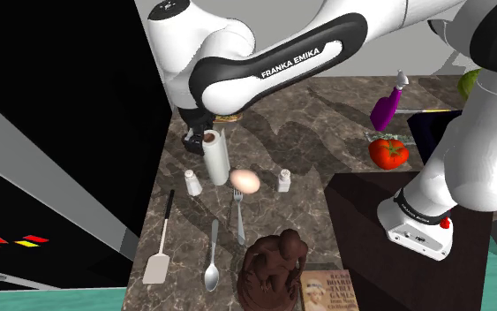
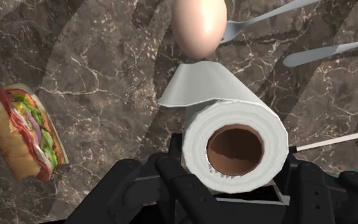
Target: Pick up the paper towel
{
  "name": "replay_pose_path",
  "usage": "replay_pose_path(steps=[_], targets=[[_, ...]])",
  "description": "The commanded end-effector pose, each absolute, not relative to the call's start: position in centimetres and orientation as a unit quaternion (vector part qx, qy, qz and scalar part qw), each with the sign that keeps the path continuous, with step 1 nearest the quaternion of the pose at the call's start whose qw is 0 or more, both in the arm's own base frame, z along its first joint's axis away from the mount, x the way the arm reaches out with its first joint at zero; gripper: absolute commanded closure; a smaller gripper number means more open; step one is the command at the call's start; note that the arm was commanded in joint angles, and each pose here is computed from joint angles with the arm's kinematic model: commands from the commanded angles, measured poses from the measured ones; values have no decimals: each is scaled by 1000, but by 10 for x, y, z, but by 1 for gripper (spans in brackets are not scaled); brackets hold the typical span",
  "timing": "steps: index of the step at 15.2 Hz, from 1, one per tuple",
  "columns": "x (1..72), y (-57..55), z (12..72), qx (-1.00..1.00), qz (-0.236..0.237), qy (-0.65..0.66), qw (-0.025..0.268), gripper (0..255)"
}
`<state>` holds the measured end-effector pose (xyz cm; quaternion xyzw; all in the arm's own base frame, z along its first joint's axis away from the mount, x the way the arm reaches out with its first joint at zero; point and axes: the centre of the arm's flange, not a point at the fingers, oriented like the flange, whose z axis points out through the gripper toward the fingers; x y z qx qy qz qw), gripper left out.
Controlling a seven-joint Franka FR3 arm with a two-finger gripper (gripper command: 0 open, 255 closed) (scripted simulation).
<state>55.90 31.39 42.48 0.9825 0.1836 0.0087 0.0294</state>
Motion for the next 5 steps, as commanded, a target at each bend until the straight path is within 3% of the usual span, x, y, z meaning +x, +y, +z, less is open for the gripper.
replay_pose_path(steps=[1,5], targets=[[559,315,435,983,9,184,29,255],[559,314,447,983,9,184,29,255]])
